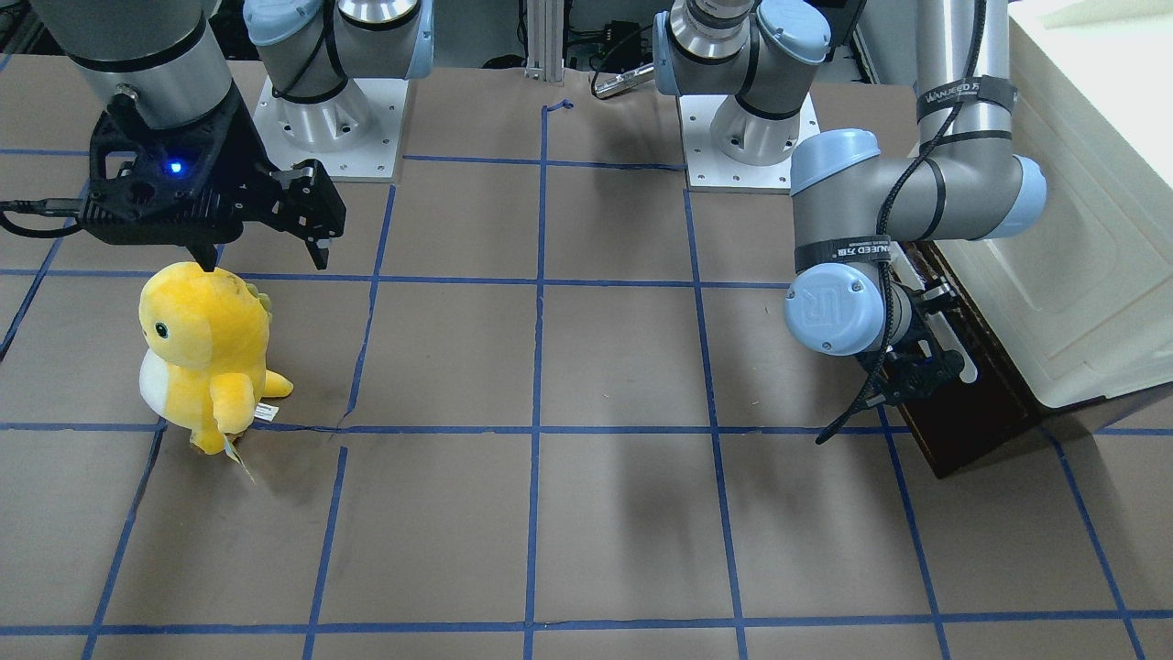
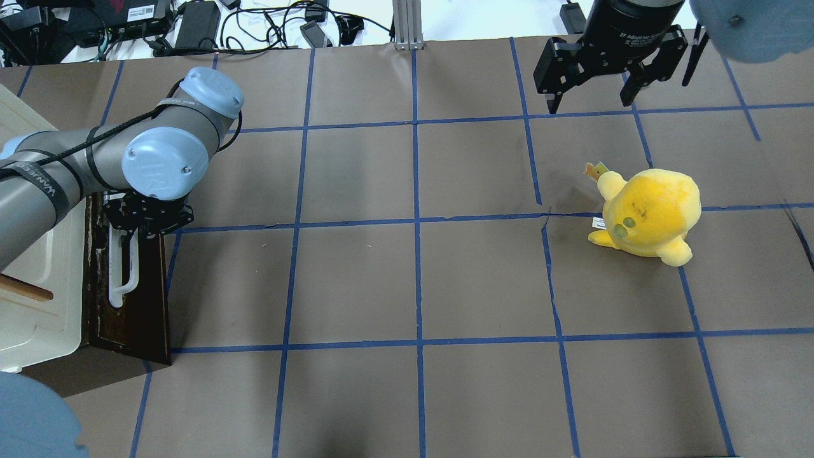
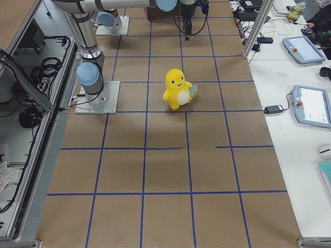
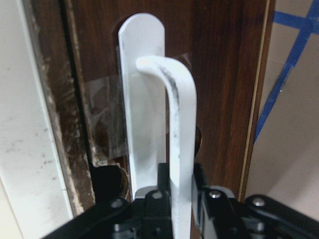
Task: Pull drawer sideways
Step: 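Pull the white handle with the left gripper, sliding the drawer outward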
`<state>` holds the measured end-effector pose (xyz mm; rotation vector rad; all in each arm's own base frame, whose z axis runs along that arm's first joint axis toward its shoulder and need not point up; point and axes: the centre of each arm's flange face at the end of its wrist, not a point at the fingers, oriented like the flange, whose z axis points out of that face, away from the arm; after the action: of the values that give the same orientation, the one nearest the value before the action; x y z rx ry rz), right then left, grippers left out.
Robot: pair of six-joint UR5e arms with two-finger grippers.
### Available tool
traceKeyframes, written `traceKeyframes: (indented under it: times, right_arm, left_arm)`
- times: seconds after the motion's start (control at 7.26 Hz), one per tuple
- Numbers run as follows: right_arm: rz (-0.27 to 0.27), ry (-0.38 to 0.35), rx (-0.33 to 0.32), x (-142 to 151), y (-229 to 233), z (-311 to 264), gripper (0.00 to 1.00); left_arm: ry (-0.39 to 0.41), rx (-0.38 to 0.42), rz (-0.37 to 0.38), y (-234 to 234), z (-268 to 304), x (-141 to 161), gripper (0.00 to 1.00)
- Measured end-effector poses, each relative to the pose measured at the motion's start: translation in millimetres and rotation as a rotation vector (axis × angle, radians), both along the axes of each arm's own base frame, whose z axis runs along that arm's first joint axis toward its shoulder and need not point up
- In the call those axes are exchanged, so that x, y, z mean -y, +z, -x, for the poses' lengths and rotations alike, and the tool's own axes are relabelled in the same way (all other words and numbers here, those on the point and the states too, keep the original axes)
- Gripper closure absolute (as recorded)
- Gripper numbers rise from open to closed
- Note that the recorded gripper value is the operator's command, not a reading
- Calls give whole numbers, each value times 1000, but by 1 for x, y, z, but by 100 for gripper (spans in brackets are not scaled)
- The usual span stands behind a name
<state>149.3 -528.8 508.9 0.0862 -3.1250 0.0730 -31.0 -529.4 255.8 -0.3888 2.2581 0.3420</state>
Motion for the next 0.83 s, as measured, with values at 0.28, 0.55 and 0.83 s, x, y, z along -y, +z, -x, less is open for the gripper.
traceKeyframes:
  times: [0.28,0.55,0.83]
  right_arm:
    - [0,0,1,0,0,0,0]
    - [0,0,0,0,0,0,0]
    - [0,0,0,0,0,0,0]
  left_arm:
    - [-3,1,0,0,2,1,81]
    - [-3,2,-3,-4,4,2,81]
    - [-3,1,-4,-5,5,3,81]
